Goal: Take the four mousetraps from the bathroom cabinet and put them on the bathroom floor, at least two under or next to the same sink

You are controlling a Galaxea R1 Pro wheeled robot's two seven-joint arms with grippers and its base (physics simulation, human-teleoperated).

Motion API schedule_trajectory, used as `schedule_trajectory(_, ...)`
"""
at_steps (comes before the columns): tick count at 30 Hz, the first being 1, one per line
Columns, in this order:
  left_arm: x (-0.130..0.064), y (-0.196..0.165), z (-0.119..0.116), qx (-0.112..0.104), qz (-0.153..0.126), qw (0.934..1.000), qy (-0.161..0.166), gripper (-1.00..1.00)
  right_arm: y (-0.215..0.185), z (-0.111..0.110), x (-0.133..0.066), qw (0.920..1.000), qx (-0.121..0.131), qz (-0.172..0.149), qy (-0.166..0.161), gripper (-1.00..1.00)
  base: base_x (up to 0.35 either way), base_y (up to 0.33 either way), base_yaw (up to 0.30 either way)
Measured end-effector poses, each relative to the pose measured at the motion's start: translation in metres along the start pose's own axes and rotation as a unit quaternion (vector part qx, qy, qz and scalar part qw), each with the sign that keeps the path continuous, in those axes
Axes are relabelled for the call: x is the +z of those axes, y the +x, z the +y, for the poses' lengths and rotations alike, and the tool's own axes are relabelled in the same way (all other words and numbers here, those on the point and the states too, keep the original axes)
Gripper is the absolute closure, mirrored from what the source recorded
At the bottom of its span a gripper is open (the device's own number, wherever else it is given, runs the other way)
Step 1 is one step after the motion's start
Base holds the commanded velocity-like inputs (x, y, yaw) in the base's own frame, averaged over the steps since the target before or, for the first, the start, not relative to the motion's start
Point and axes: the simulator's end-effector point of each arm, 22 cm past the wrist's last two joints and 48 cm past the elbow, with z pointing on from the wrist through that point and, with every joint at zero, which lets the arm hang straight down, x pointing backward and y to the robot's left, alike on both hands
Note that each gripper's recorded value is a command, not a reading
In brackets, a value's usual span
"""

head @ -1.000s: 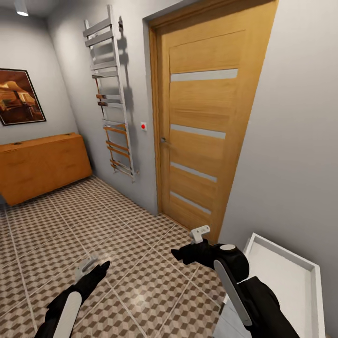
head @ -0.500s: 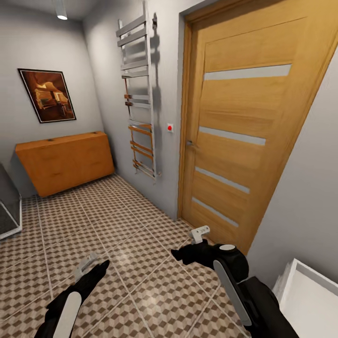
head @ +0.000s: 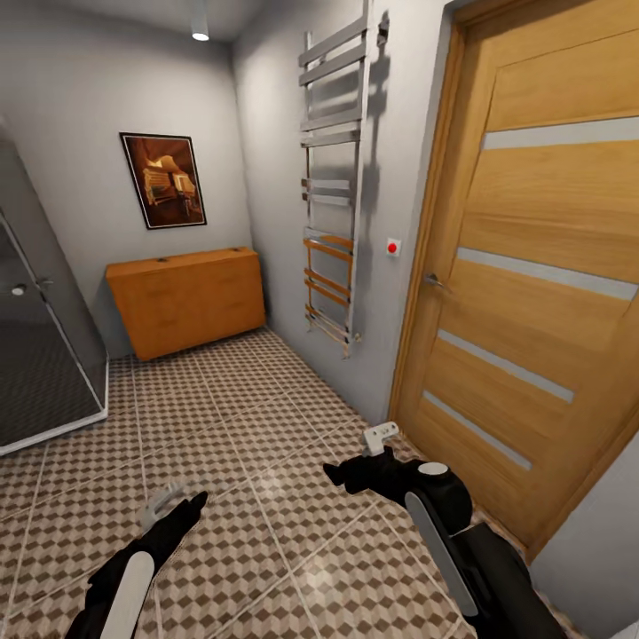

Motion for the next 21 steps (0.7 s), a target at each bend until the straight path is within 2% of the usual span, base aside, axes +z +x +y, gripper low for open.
schedule_trajectory(14,0.0001,0.0011,-0.0014,0.005,0.000,1.0000,0.000,-1.00,-0.0070,-0.0014,-0.0007,0.9999,0.001,-0.014,0.003,-1.00,0.258,0.230,0.290)
schedule_trajectory(21,0.0003,0.0022,-0.0027,0.008,0.001,1.0000,0.001,-1.00,-0.0070,-0.0020,-0.0008,0.9999,0.001,-0.015,0.003,-1.00,0.323,0.065,0.290)
